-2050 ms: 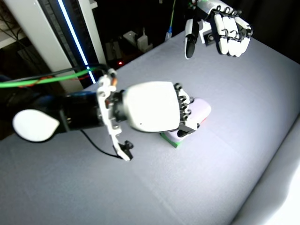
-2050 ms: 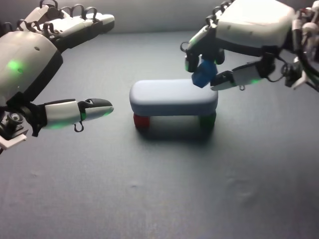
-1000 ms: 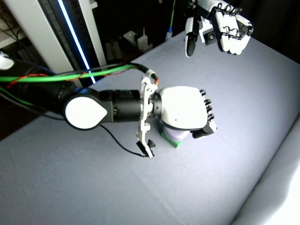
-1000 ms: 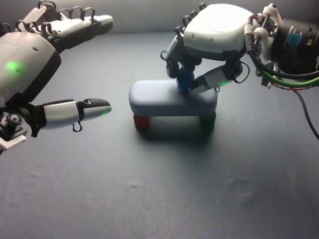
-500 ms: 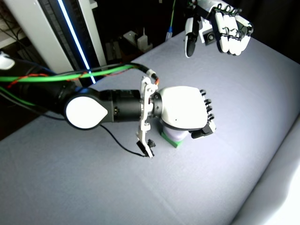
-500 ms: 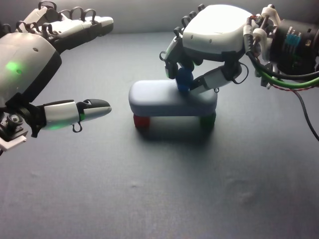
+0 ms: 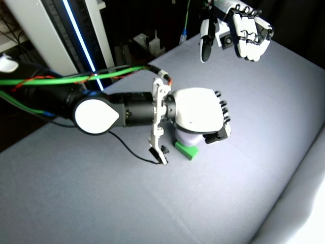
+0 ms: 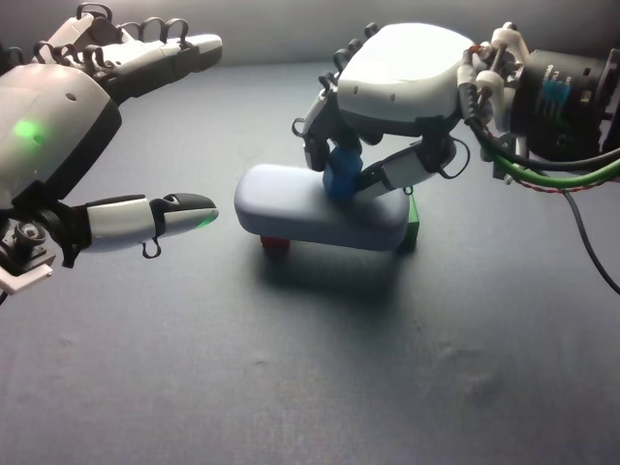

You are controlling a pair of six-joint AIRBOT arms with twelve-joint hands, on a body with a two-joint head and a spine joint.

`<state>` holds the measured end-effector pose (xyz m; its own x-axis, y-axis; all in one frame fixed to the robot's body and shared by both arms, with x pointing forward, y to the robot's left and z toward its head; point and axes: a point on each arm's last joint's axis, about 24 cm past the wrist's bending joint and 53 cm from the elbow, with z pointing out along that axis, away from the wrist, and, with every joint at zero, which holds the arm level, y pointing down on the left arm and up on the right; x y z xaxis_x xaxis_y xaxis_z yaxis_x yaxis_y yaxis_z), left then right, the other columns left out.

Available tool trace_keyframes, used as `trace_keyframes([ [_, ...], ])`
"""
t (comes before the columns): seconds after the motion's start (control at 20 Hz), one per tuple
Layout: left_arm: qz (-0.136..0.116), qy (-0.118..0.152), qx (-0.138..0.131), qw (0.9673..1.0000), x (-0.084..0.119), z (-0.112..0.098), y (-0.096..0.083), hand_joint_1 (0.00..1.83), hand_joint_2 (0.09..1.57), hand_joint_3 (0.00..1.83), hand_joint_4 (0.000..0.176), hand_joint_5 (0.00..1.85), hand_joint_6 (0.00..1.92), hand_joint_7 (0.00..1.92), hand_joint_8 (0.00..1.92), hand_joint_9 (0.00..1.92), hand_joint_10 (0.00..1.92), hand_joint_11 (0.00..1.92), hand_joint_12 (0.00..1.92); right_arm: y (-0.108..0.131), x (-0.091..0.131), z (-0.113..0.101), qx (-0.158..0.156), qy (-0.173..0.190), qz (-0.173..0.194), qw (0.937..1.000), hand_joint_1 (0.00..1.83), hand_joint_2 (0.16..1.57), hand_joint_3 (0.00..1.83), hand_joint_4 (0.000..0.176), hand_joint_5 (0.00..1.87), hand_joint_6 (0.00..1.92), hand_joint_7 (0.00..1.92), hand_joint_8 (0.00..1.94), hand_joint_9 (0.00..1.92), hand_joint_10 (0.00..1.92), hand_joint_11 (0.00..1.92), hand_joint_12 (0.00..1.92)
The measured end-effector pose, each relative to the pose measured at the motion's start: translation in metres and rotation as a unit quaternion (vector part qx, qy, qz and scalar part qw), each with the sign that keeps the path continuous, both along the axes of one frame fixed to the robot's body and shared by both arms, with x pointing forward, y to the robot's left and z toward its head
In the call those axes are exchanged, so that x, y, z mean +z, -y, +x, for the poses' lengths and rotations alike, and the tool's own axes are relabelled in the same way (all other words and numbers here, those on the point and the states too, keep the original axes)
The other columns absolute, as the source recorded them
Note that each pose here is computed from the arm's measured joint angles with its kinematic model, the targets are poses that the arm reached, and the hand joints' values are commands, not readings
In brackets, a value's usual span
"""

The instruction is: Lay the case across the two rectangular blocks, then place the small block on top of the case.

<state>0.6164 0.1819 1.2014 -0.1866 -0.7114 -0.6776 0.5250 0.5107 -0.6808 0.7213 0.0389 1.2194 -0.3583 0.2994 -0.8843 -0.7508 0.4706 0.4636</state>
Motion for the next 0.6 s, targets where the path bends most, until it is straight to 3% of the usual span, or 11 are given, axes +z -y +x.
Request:
trace_keyframes([
  [0.1, 0.0, -0.001, 0.0, 1.0, -0.0004, 0.0, 0.0, 1.01, 0.89, 0.0, 0.0, 0.44, 0.0, 0.47, 0.0, 0.48, 0.01, 0.0, 1.27, -0.0005, 0.0, -0.0002, 0.0, 0.0, 0.001, 1.0, 1.26, 1.11, 0.0, 0.0, 1.0, 0.8, 1.01, 1.17, 1.01, 1.3, 0.92, 1.67],
  [0.2, 0.0, -0.002, 0.0, 1.0, -0.0009, 0.0, 0.0004, 1.02, 0.89, 0.0, 0.0, 0.44, 0.0, 0.46, 0.0, 0.48, 0.0, 0.0, 1.23, -0.0006, 0.0006, -0.0005, 0.001, 0.0, 0.001, 1.0, 1.25, 1.1, 0.0, 0.0, 1.01, 0.81, 1.02, 1.11, 0.99, 1.22, 0.85, 1.6],
  [0.25, -0.001, -0.002, -0.001, 1.0, -0.001, -0.0001, 0.0009, 1.01, 0.89, 0.0, 0.0, 0.43, 0.0, 0.46, 0.0, 0.49, 0.01, 0.0, 1.25, -0.0006, 0.0005, -0.0004, 0.001, 0.0, 0.001, 1.0, 1.27, 1.09, 0.0, 0.0, 1.07, 0.66, 1.02, 1.18, 0.99, 1.35, 0.88, 1.67],
  [0.3, -0.001, -0.003, -0.001, 1.0, -0.0014, 0.0, 0.0009, 1.01, 0.89, 0.0, 0.0, 0.43, 0.0, 0.46, 0.0, 0.49, 0.01, 0.0, 1.25, -0.0004, 0.0005, -0.0003, 0.001, 0.0, 0.001, 1.0, 1.27, 1.09, 0.0, 0.0, 1.07, 0.66, 1.02, 1.18, 0.99, 1.35, 0.88, 1.67],
  [0.4, -0.002, -0.003, -0.001, 1.0, -0.0013, 0.0, 0.0008, 1.0, 0.89, 0.0, 0.0, 0.44, 0.0, 0.47, 0.0, 0.49, 0.01, 0.0, 1.24, -0.0001, 0.0003, 0.0002, 0.0, -0.001, 0.001, 1.0, 1.27, 1.09, 0.0, 0.0, 1.08, 0.67, 1.03, 1.12, 0.99, 1.25, 0.86, 1.62],
  [0.5, -0.002, -0.003, -0.002, 1.0, -0.0013, -0.0001, 0.0008, 1.02, 0.89, 0.0, 0.0, 0.43, 0.0, 0.46, 0.0, 0.49, 0.0, 0.0, 1.24, 0.0008, -0.0002, 0.0012, -0.002, -0.001, 0.0, 1.0, 1.28, 1.09, 0.0, 0.0, 1.1, 0.61, 1.01, 1.18, 0.94, 1.37, 0.83, 1.69],
  [0.55, -0.002, -0.004, -0.001, 1.0, -0.0014, 0.0, 0.0007, 1.02, 0.89, 0.0, 0.0, 0.42, 0.0, 0.45, 0.0, 0.47, 0.0, 0.0, 1.24, 0.0008, -0.0002, 0.0012, -0.002, -0.001, 0.0, 1.0, 1.27, 1.07, 0.0, 0.0, 1.11, 0.61, 1.06, 1.1, 0.98, 1.3, 0.83, 1.65],
  [0.6, -0.002, -0.004, -0.002, 1.0, -0.0013, 0.0, 0.0008, 1.0, 0.89, 0.0, 0.0, 0.42, 0.0, 0.45, 0.0, 0.47, 0.0, 0.0, 1.24, 0.0012, -0.0002, 0.0016, -0.002, -0.001, 0.0, 1.0, 1.26, 1.06, 0.0, 0.0, 1.09, 0.73, 1.14, 0.85, 1.04, 1.02, 0.82, 1.49],
])
